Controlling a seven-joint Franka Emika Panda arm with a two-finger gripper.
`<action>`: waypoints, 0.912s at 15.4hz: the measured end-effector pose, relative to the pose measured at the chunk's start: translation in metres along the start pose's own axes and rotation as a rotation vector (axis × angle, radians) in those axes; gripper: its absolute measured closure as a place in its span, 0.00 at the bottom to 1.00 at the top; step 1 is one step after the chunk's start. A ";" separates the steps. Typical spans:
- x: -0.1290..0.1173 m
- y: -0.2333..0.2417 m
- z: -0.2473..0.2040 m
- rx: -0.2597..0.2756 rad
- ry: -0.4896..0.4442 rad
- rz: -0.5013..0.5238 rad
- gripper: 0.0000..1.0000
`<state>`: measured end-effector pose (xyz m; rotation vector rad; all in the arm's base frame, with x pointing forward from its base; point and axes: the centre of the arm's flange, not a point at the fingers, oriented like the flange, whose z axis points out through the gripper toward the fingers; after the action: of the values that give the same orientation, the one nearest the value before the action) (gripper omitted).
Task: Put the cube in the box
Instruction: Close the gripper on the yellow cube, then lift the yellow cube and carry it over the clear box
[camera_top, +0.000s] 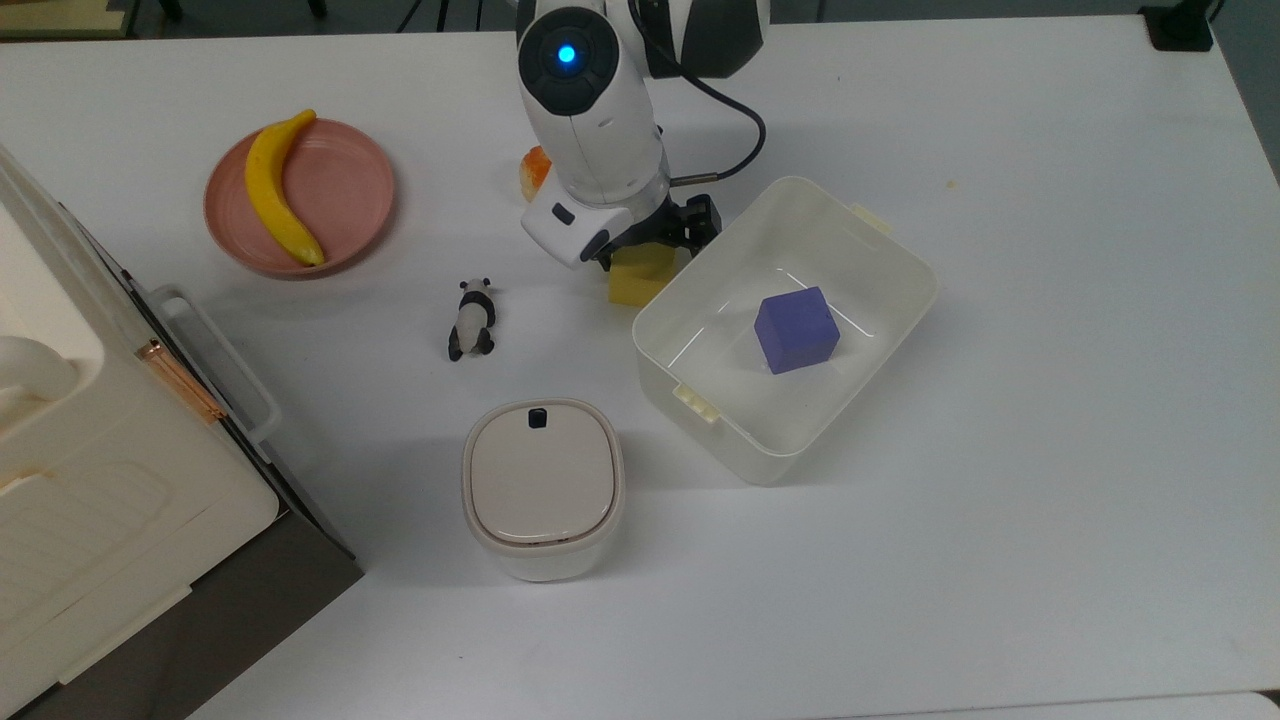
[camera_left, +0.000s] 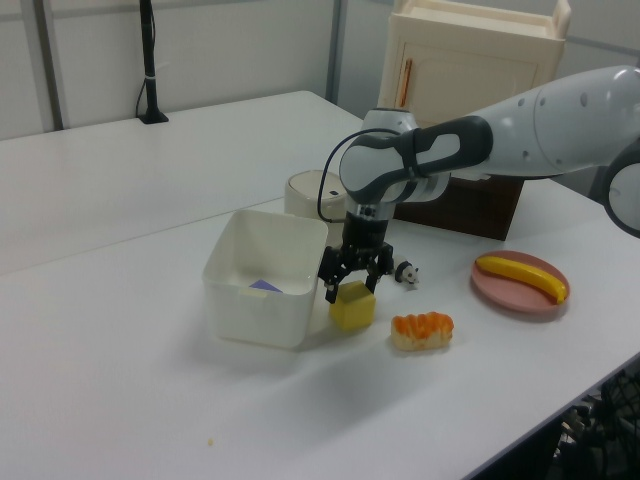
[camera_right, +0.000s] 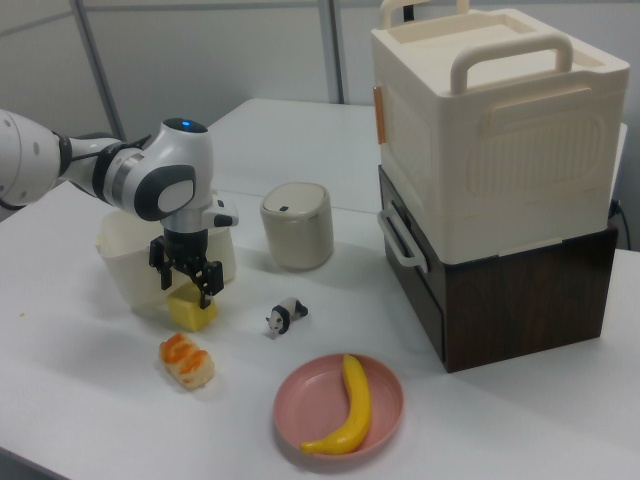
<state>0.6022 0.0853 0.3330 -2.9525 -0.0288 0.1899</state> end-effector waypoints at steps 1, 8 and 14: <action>0.001 -0.002 0.005 -0.003 -0.002 -0.004 0.00; -0.001 0.001 0.005 -0.002 -0.028 -0.035 0.36; -0.029 0.031 -0.093 0.059 -0.043 -0.105 0.36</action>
<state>0.5852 0.0369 0.4214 -2.8783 -0.1805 0.2349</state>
